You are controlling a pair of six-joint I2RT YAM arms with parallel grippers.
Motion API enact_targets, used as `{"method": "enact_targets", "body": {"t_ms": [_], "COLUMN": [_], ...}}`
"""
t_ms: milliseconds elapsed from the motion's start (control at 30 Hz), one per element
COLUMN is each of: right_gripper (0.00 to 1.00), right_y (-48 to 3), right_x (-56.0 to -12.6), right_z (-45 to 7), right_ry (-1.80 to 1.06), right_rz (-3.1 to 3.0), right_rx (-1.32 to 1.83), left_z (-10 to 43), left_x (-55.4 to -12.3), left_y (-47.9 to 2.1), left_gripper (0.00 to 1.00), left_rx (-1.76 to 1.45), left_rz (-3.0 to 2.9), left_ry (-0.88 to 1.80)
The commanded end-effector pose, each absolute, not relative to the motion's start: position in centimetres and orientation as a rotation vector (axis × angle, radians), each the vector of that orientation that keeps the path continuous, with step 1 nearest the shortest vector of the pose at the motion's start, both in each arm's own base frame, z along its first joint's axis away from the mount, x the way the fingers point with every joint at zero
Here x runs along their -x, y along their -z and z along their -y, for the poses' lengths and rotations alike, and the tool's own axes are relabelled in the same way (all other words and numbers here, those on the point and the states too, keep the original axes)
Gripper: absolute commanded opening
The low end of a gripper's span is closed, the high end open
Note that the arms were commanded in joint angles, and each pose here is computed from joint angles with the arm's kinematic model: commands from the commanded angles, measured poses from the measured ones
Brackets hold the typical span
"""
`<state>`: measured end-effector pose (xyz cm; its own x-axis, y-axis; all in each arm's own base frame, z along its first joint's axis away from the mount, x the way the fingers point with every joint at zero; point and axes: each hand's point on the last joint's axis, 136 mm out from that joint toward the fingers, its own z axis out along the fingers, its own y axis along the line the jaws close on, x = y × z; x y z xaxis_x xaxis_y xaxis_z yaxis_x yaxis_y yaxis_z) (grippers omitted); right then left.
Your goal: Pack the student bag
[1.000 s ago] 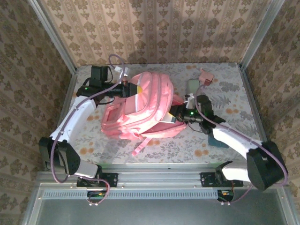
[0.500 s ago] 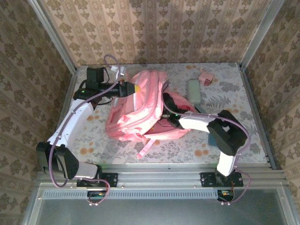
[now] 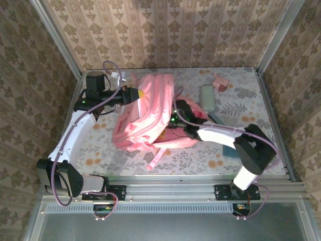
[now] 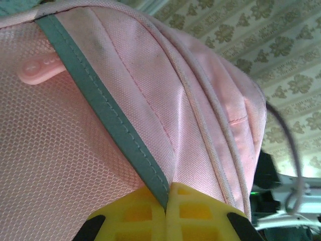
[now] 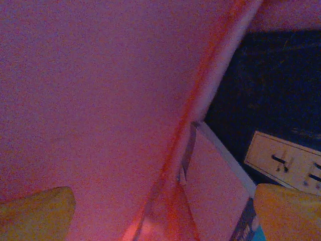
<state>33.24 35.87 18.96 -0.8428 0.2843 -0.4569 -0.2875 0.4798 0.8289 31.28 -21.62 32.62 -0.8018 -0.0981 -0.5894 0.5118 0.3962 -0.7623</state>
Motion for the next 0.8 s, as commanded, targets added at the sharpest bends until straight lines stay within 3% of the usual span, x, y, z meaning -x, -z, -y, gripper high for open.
{"method": "enact_targets", "body": {"t_ms": [0,333,767], "right_gripper": [0.93,0.91,0.87], "right_y": [-19.8,-20.0,-19.0], "right_x": [-32.8,-32.0,-31.8], "right_z": [-32.6,-22.6,-12.1], "right_ry": [-1.237,-1.012,-0.563], "right_rz": [-2.151,-2.145,-2.179], "right_rx": [0.028,-0.098,-0.318], "left_z": [19.9,17.5,19.5], "left_x": [-31.5,-31.9,-31.6], "left_y": [-35.6,-29.9,-21.0], "left_gripper": [0.00,0.00,0.00], "left_rx": [-0.353,-0.271,-0.641], "left_rz": [-1.996,-2.262,-2.616], "left_ry": [1.301,1.055,0.462]}}
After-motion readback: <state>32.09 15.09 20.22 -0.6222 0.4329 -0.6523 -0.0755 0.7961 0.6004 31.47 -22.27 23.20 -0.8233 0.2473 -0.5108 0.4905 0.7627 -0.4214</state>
